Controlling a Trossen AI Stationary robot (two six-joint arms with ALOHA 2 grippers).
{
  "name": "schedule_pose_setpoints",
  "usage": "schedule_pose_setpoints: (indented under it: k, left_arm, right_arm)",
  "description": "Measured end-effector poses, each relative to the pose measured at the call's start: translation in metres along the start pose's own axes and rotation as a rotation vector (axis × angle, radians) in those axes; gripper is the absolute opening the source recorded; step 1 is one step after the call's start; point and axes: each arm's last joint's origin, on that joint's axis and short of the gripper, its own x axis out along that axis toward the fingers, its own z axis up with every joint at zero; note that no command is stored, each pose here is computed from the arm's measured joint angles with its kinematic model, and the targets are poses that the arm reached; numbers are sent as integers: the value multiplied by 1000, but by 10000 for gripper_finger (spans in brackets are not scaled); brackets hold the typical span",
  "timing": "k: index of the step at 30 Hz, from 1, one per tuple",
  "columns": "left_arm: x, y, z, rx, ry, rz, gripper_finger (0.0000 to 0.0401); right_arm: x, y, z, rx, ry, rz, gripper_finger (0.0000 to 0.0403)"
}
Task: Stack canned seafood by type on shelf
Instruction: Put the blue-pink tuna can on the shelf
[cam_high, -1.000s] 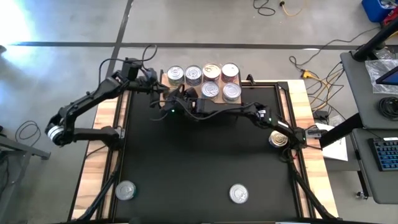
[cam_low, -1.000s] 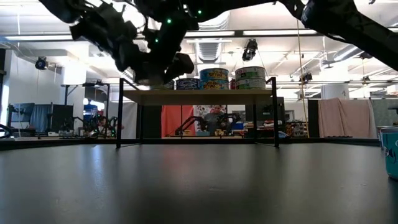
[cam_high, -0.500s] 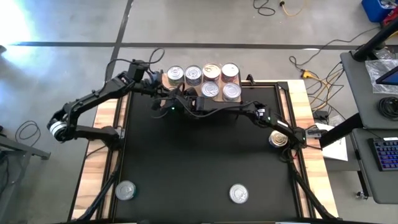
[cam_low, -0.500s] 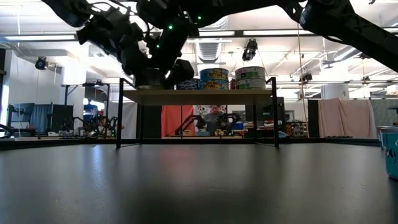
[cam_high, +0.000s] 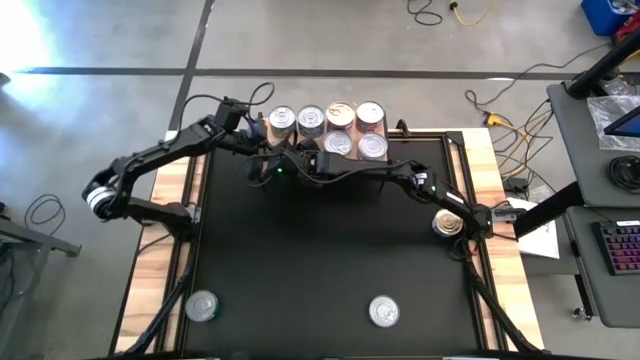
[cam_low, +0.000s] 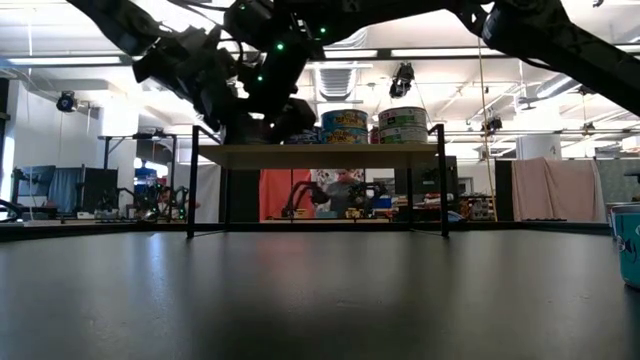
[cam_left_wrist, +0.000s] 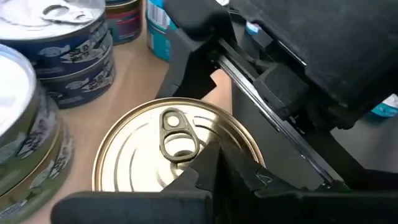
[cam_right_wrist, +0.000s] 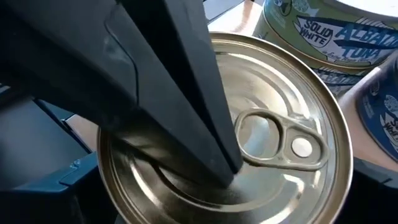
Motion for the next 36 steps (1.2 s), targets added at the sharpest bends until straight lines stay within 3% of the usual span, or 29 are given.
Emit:
schedule_pose_setpoints:
  k: [7, 24, 36]
  left_arm:
    - [9, 6, -4, 13, 15, -25, 0]
    - [4, 10, -6, -4, 37, 33, 0]
    - [2, 10, -6, -36, 43, 68, 0]
  right_arm:
    - [2, -5, -2, -1, 38, -5, 400]
    - [2, -8, -7, 43, 127, 62, 400]
    - [-20, -8, 4, 23, 141, 107, 400]
